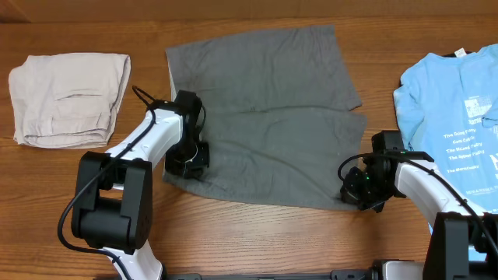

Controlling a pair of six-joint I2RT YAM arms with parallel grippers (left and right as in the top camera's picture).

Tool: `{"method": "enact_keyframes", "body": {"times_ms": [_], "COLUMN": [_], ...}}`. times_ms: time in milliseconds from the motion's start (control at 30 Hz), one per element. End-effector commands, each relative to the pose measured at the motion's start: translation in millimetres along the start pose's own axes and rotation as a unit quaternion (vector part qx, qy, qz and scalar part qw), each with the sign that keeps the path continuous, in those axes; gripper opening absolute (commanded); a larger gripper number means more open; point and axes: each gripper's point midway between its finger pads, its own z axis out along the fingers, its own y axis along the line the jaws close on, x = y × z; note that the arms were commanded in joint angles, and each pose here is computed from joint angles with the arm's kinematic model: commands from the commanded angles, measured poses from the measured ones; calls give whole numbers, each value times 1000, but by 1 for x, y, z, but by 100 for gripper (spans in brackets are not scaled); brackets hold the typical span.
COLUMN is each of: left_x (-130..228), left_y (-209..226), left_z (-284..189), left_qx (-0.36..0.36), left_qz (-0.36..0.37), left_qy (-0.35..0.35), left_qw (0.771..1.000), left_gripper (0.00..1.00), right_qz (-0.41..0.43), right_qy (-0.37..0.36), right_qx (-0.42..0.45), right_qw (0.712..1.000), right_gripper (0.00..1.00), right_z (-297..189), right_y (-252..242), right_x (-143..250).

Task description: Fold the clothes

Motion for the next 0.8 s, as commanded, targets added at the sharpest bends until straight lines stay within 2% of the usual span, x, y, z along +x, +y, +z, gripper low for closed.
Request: {"method": "enact_keyframes", "body": {"times_ms": [0, 200, 233, 300, 533, 767], "left_x": [11, 18, 18, 18, 10, -23], "left_y": [3, 12, 14, 14, 8, -24], "left_z": [2, 1, 1, 1, -18, -75], "left_qx": [0, -24, -29, -28, -20, 43], "left_qz": [3, 6, 6, 19, 34, 44], "left_qy": [21, 34, 34, 35, 25, -47], "left_qw": [1000, 999, 999, 999, 999, 997], "left_gripper": [23, 21, 18, 4, 4, 4], "right_qz": [20, 25, 24, 18, -12, -69], "right_qy": [16, 30, 30, 28, -18, -137], "right_qx": [10, 17, 17, 16, -9, -67], "right_qw": [1000, 999, 999, 999, 1000, 986], "right_gripper": [4, 4, 4, 4, 4, 4], "right_z": [2, -6, -9, -18, -63, -92], "right_y": [-6, -5, -4, 1, 34, 75], "right_x": [11, 15, 15, 11, -19, -77]}}
